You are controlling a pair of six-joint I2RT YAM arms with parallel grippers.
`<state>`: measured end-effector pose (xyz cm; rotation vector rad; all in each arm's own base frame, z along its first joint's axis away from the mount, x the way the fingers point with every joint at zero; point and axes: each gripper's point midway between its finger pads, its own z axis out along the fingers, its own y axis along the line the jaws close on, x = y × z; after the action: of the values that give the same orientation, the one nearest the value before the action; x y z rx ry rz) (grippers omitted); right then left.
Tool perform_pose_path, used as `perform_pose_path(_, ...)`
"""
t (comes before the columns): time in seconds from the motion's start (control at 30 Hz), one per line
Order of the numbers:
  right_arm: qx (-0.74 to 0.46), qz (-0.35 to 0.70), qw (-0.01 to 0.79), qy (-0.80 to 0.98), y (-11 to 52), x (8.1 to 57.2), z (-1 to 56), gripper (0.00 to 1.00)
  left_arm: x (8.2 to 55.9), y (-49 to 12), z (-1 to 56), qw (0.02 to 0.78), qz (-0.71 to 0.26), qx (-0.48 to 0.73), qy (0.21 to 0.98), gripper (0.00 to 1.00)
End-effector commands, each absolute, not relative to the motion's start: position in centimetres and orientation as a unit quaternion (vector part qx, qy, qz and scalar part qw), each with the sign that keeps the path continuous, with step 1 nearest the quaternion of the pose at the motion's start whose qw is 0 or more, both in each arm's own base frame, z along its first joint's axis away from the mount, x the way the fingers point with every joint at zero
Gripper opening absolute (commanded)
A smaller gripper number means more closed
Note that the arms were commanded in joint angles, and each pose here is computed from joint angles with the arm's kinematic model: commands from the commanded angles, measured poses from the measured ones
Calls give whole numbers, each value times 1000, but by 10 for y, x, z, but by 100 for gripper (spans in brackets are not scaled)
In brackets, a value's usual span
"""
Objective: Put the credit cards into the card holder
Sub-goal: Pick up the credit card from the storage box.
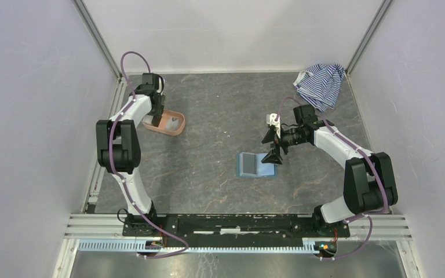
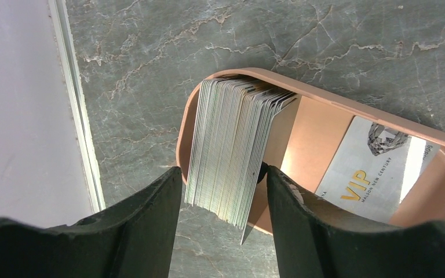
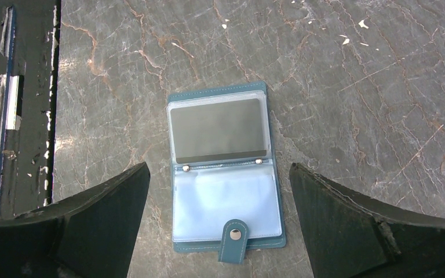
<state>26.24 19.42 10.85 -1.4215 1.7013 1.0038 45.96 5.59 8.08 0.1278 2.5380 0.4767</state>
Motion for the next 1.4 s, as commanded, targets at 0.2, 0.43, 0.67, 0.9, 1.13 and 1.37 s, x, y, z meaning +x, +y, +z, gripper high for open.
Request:
perform_pose_path(0.2,-559,386,368,636,197,270,124,98,469,59,122,319,179,27,930,56)
perform_pose_path(0.43,-559,386,367,635,197,269,124,98,468,55,119,318,168,27,933,48)
perform_pose_path(0.67,-559,386,368,635,197,269,124,98,469,52,117,316,160,28,935,34)
perform_pose_path(0.9,-560,385,368,634,197,269,125,98,468,49,114,311,152,30,938,22)
perform_pose_path(1.13,-560,386,367,634,197,269,124,98,468,46,113,310,143,31,940,10)
perform_pose_path(1.37,-561,386,365,635,197,268,123,98,466,35,114,308,113,38,944,2)
